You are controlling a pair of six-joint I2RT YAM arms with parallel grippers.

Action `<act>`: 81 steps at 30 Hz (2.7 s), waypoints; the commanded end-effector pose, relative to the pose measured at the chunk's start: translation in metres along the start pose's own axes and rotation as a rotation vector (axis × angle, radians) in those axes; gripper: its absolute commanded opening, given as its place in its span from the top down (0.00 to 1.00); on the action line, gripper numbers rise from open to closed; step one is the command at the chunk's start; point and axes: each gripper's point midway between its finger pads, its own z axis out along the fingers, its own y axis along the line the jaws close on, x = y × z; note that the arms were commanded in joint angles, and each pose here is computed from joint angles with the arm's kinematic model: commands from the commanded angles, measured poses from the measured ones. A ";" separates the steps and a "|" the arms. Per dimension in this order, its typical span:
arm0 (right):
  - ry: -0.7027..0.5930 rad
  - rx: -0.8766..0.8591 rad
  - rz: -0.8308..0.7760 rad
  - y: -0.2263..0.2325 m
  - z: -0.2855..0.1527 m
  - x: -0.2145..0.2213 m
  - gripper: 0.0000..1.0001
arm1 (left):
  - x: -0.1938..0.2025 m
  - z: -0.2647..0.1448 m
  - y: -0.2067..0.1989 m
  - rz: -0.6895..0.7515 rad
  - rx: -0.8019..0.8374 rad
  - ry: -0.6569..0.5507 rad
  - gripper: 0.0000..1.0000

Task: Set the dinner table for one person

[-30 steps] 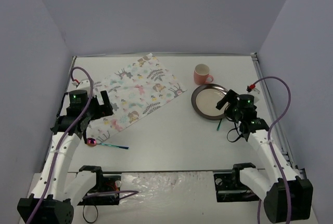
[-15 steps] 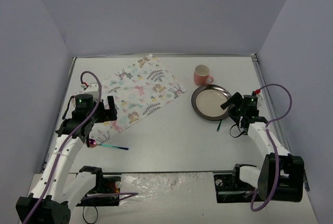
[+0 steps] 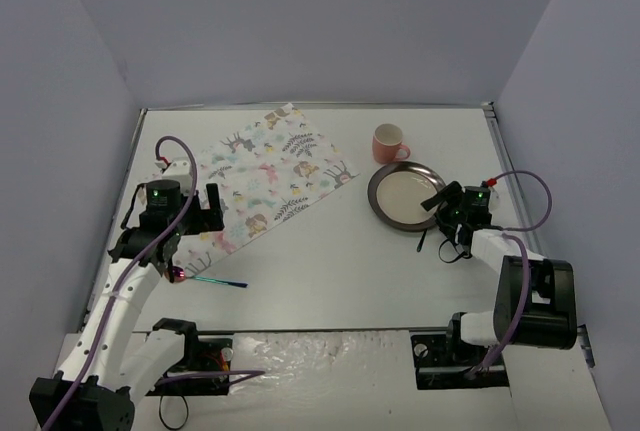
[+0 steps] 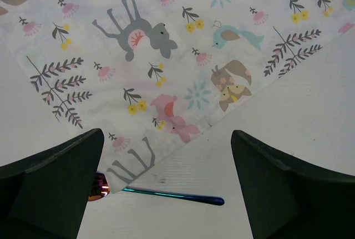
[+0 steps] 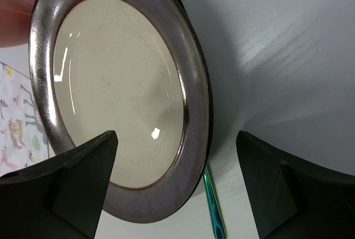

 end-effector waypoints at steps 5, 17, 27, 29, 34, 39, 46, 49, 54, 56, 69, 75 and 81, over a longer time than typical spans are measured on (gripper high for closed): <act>-0.093 -0.052 0.007 0.005 0.012 -0.026 0.21 | -0.020 0.002 -0.002 0.012 -0.004 -0.065 0.03; -0.095 -0.096 -0.010 0.015 0.018 -0.033 0.44 | -0.017 0.004 0.000 0.013 -0.013 -0.051 0.03; -0.115 -0.092 -0.015 0.015 0.020 -0.040 0.64 | -0.014 0.006 -0.001 0.010 -0.012 -0.039 0.03; -0.119 -0.093 -0.017 0.016 0.019 -0.042 0.68 | -0.013 0.006 -0.001 0.008 -0.014 -0.035 0.03; -0.125 -0.101 -0.021 0.018 0.017 -0.044 0.82 | -0.014 0.006 0.000 0.007 -0.018 -0.035 0.03; -0.133 -0.134 -0.012 0.027 0.009 -0.047 1.00 | -0.012 0.007 0.000 0.007 -0.023 -0.027 0.03; -0.145 -0.237 0.018 0.048 -0.017 -0.049 1.00 | -0.009 0.010 -0.001 0.008 -0.019 -0.010 0.03; -0.149 -0.300 0.029 0.059 -0.031 -0.048 1.00 | -0.007 0.010 -0.002 0.006 -0.019 -0.003 0.03; -0.103 -0.428 0.055 0.079 -0.047 -0.037 1.00 | -0.005 0.013 -0.005 -0.027 -0.013 0.004 0.03; -0.089 -0.478 0.066 0.089 -0.054 -0.036 1.00 | -0.007 0.013 -0.007 -0.041 -0.005 0.003 0.03; -0.038 -0.726 -0.031 0.161 -0.104 -0.032 1.00 | -0.039 -0.013 -0.016 -0.127 0.009 -0.040 0.03; -0.002 -0.867 -0.107 0.228 -0.129 -0.028 1.00 | -0.052 -0.027 -0.013 -0.169 -0.029 -0.029 0.03; 0.107 -1.034 -0.159 0.301 -0.134 -0.001 1.00 | -0.048 -0.032 -0.002 -0.190 -0.089 -0.034 0.03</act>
